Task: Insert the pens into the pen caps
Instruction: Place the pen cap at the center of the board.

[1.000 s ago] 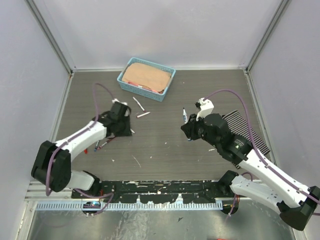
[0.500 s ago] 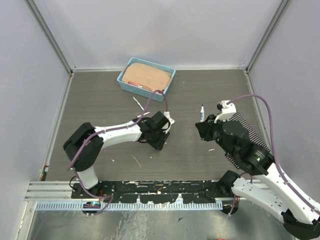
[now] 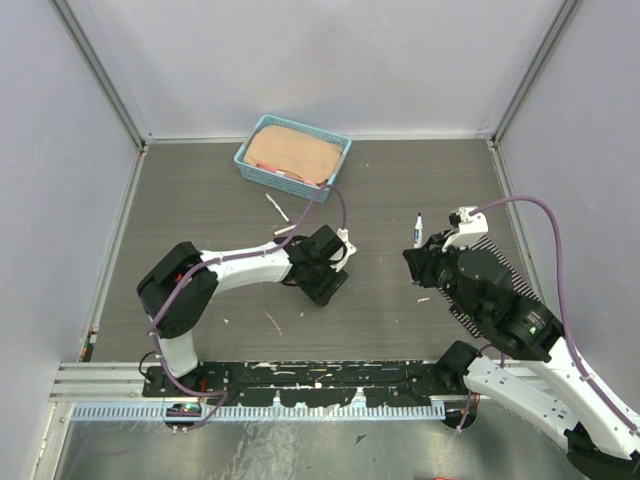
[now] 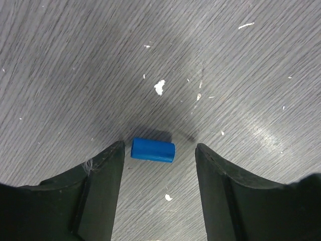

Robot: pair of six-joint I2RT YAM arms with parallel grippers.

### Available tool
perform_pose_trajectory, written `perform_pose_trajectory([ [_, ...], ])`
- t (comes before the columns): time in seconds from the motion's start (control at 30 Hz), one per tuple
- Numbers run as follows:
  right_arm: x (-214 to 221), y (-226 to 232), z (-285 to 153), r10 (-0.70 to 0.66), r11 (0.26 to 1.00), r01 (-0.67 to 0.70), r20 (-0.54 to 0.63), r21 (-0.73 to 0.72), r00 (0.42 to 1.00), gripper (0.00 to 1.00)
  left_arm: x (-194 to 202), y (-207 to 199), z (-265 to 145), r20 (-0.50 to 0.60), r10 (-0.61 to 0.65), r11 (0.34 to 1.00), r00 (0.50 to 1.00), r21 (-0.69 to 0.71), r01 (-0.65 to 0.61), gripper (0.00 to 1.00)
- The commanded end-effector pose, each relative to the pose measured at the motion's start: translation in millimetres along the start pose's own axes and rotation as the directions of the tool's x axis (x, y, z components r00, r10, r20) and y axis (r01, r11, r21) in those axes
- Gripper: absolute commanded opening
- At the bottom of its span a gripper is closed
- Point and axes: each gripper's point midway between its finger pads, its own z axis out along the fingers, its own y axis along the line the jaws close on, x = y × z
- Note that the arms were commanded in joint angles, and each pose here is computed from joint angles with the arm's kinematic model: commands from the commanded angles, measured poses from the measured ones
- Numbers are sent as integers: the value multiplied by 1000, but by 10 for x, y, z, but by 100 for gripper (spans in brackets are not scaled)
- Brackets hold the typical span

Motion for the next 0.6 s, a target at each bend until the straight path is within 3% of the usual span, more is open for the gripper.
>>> perform_pose_trajectory([
  [0.0,-239,37,-88,45,999,-44,70,-10,996,4,-61,19,-109,17,-12,1000,1000,-27,13,66],
  [0.13,-241,26,-97,50,999,-50,73,-6,996,4,-245,63,-342,107,-95,992,990,-73,103,67],
  [0.23,-256,-8,-110,61,998,-62,85,9,994,4,-363,121,-518,201,-230,961,952,-109,255,67],
  [0.37,-252,-42,-112,76,997,-79,93,25,993,4,-375,190,-636,294,-478,842,828,-116,527,66],
  [0.57,-198,-73,-94,93,994,-97,84,41,992,4,-191,99,-451,301,-675,669,674,-136,731,66],
])
